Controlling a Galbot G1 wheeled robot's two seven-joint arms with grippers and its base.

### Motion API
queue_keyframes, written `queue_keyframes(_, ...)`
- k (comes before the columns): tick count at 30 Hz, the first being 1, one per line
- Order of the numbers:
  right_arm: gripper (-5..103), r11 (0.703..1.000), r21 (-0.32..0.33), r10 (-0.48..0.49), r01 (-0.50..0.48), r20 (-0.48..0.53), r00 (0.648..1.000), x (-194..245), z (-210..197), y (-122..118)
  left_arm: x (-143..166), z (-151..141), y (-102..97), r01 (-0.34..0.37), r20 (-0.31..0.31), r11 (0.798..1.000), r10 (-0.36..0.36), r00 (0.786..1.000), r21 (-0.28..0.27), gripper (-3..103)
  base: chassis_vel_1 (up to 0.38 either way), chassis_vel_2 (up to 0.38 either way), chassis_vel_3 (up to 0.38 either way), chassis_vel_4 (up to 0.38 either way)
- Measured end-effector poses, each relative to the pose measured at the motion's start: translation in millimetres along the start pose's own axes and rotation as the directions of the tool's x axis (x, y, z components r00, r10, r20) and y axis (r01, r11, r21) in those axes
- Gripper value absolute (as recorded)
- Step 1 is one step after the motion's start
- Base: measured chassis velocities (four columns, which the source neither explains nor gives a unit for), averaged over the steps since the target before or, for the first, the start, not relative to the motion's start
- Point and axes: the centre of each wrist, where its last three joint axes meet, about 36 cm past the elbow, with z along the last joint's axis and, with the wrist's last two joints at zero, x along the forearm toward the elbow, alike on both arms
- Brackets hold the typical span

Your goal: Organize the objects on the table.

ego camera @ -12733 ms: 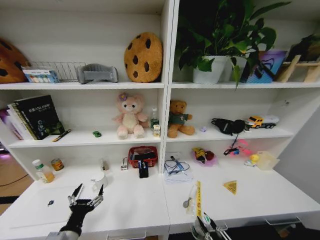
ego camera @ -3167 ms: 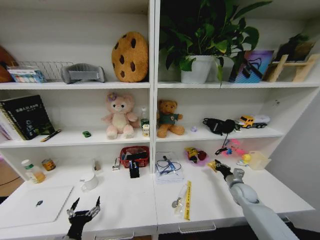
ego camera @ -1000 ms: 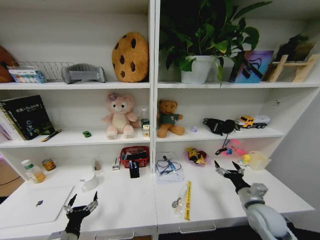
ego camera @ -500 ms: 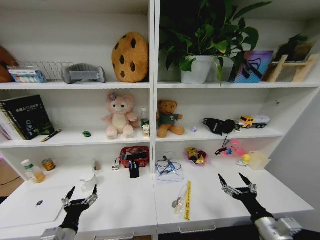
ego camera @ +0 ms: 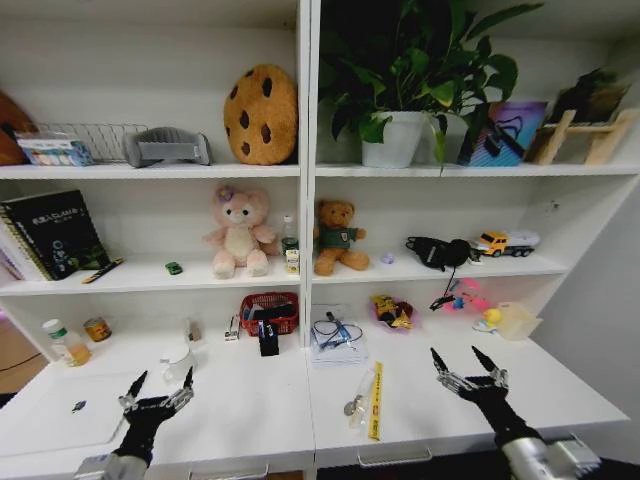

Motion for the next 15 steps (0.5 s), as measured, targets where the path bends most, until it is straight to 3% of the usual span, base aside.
queue_keyframes(15,100,1.0,-0.001,0.001,-0.001,-0.003,1.0,-0.5,0.8,-0.5,0.0,0.6,0.1,-0.001,-0.001,1.0,0.001,1.0,-0.001,100,0.0,0.0,0.0,0.0)
